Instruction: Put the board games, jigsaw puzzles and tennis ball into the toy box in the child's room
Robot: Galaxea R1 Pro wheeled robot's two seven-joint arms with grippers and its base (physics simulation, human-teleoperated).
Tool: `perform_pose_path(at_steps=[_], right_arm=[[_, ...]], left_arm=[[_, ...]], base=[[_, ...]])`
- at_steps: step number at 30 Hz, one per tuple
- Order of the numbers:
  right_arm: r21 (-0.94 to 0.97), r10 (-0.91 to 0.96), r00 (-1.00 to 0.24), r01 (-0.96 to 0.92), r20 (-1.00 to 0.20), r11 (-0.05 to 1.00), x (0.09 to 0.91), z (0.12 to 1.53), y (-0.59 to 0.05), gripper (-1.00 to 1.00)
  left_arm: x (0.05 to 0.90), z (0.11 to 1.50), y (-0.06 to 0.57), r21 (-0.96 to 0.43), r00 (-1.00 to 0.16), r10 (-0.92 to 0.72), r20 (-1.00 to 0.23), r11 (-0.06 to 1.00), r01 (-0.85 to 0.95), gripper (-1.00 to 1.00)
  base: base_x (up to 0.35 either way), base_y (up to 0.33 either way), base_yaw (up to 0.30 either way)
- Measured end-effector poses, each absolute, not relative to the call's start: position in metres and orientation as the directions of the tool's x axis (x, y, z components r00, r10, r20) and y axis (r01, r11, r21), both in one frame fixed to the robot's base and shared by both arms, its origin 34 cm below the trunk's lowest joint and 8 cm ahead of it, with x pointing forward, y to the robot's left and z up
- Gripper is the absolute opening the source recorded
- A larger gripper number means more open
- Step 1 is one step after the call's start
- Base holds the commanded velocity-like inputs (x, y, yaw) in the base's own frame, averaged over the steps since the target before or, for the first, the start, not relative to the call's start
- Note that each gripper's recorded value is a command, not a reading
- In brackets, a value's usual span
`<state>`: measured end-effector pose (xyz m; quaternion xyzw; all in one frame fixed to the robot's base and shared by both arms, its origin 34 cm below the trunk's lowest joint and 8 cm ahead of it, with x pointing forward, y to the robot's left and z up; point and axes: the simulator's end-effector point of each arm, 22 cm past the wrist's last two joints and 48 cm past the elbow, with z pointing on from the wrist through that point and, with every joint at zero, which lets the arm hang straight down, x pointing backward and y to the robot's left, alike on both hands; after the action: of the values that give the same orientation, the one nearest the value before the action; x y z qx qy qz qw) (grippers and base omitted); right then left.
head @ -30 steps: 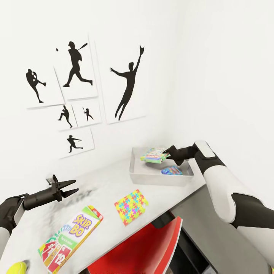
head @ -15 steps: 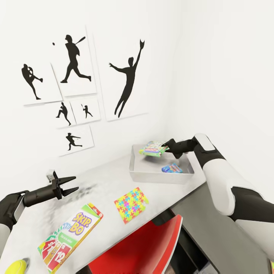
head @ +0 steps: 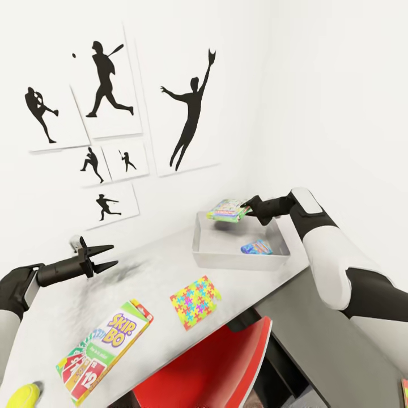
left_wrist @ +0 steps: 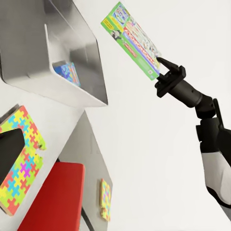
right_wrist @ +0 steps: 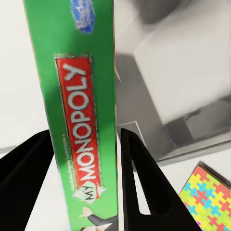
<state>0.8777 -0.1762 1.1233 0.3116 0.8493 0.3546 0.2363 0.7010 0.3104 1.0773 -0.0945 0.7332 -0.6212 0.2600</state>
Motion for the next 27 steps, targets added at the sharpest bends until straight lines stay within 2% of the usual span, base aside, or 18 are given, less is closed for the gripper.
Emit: perform_pose_path(at_steps=[27], right_arm=[[0.74, 0.663, -0.733, 0.361, -0.151, 0.567, 0.88, 1.096, -0.143, -1.0]], left_arm=[[0.717, 1.069, 0.316, -0.958, -0.849, -0.459, -0.261, 0.229, 0.171, 1.0]], base=[[0.0, 0.0, 0.0]])
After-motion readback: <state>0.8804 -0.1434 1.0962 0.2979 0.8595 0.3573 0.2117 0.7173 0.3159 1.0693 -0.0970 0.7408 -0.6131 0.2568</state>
